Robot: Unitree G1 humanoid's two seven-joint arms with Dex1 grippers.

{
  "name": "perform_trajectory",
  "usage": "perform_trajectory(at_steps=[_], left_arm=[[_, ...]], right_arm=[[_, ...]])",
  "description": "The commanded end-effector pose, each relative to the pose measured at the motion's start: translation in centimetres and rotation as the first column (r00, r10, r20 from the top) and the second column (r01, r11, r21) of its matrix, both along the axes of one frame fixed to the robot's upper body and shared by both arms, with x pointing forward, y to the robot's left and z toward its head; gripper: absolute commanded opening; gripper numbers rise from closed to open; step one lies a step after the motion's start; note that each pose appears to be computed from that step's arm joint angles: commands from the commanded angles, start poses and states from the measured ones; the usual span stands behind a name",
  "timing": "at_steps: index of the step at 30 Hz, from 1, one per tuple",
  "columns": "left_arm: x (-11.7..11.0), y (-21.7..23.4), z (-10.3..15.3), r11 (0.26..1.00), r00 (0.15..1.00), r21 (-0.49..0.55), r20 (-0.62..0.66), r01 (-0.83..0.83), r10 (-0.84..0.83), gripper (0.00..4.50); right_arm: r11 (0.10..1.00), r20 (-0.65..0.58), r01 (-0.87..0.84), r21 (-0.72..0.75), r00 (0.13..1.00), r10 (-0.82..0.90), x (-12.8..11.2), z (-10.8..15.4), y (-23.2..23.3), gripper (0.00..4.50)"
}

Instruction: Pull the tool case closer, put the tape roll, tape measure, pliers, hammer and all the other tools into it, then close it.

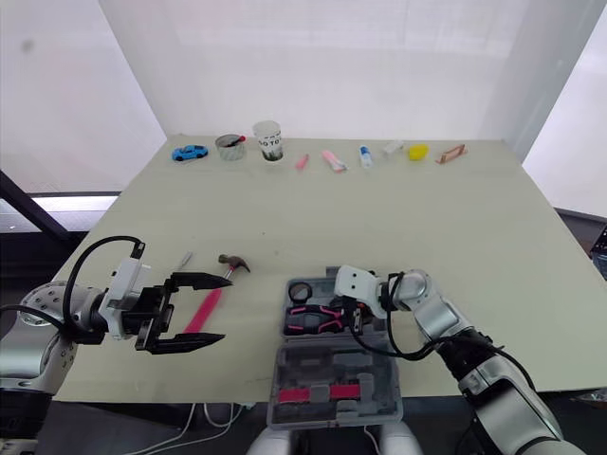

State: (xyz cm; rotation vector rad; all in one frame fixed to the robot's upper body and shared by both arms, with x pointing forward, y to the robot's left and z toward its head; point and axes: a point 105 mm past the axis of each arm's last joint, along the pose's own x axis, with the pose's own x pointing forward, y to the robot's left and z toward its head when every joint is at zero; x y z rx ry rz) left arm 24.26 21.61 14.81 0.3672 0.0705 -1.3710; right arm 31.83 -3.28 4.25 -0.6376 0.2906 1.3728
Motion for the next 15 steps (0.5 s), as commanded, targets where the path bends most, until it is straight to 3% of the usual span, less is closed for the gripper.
perform_trajectory(at_steps=[1,11,15], left_arm=[[-0.1,0.1,0.6,1.000,0.999,0.006,0.033,0.000,0.000,4.50],[0.0,-0.1,0.3,1.000,1.000,0.001,0.017,-0.014,0.014,4.50],[0.1,-0.1,0.1,1.000,1.000,-0.002,0.012,-0.022,0.022,4.50]], right_arm=[[0.975,-0.161,-0.019,-0.220,0.987,-0.017,-2.9,-7.4,-2.3,0.05],[0.952,-0.183,-0.014,-0.304,0.982,-0.044,-3.3,-10.1,-3.2,0.05],[0.968,-0.141,0.031,-0.248,0.988,-0.067,-2.5,-9.5,-3.0,0.05]])
